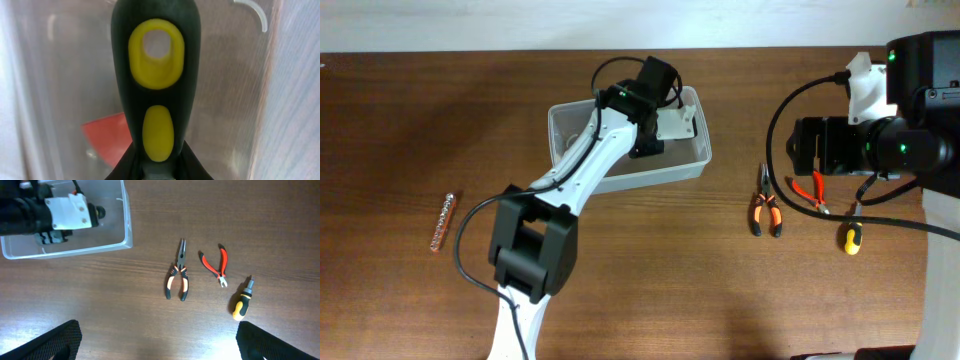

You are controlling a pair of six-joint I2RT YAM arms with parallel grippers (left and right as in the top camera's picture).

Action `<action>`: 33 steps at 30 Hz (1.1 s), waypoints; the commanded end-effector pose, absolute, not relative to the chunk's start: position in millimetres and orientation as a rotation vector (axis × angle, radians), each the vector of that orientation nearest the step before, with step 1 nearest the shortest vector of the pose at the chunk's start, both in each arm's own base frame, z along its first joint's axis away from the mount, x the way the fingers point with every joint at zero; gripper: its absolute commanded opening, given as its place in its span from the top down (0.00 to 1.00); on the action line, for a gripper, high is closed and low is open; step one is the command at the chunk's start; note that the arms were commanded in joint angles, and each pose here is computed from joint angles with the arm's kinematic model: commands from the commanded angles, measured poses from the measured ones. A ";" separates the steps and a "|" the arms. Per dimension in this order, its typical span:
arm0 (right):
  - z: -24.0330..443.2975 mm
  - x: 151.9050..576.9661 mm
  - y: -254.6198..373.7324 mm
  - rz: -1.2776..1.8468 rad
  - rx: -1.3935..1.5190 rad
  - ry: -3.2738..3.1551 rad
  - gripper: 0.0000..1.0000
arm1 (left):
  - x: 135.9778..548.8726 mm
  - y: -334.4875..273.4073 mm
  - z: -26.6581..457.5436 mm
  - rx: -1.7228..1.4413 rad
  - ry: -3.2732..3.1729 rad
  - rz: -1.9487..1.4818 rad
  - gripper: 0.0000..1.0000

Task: Pack container
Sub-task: 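Move the file into the container and open the left gripper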

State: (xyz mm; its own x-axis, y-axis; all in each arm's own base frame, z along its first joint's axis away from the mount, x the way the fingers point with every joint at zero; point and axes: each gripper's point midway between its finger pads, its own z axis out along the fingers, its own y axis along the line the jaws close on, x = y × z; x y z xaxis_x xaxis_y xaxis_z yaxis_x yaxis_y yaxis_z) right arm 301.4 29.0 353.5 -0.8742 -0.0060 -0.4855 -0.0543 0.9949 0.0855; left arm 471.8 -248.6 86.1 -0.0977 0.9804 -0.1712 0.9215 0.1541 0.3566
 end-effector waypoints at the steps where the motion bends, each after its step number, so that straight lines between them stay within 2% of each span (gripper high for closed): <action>1: 351.5 300.6 28.2 0.127 -0.048 2.642 0.01 | 471.6 -246.2 77.0 1.759 2.151 0.222 0.92; 4: 351.4 300.4 28.2 0.127 -0.048 2.643 0.01 | 470.7 -245.7 73.2 1.655 2.238 0.196 0.86; 5: 351.4 300.5 28.1 0.126 -0.048 2.642 0.01 | 470.7 -245.5 73.2 1.629 2.256 0.191 0.82; 6: 351.4 300.5 28.2 0.127 -0.048 2.642 0.01 | 471.2 -244.6 73.8 1.615 2.265 0.197 0.73; 7: 351.4 300.4 28.2 0.127 -0.048 2.643 0.01 | 470.2 -244.4 75.3 1.616 2.267 0.204 0.52; 8: 351.4 300.4 28.2 0.127 -0.048 2.643 0.01 | 469.4 -242.9 76.6 1.620 2.272 0.222 0.23; 9: 351.3 300.3 28.2 0.127 -0.048 2.643 0.01 | 468.0 -241.9 79.0 1.626 2.275 0.241 0.01; 15: 351.0 299.7 28.1 0.127 -0.048 2.646 0.01 | 456.8 -248.4 117.1 1.660 2.271 0.311 0.01; 22: 350.1 297.9 28.1 0.127 -0.048 2.654 0.01 | 444.5 -254.4 192.6 1.521 2.290 0.311 0.01; 29: 349.3 296.4 28.0 0.126 -0.048 2.661 0.01 | 441.8 -169.9 248.9 1.259 2.434 0.529 0.01; 33: 349.3 296.5 28.0 0.126 -0.048 2.661 0.01 | 441.6 -103.0 250.9 1.022 2.621 0.394 0.01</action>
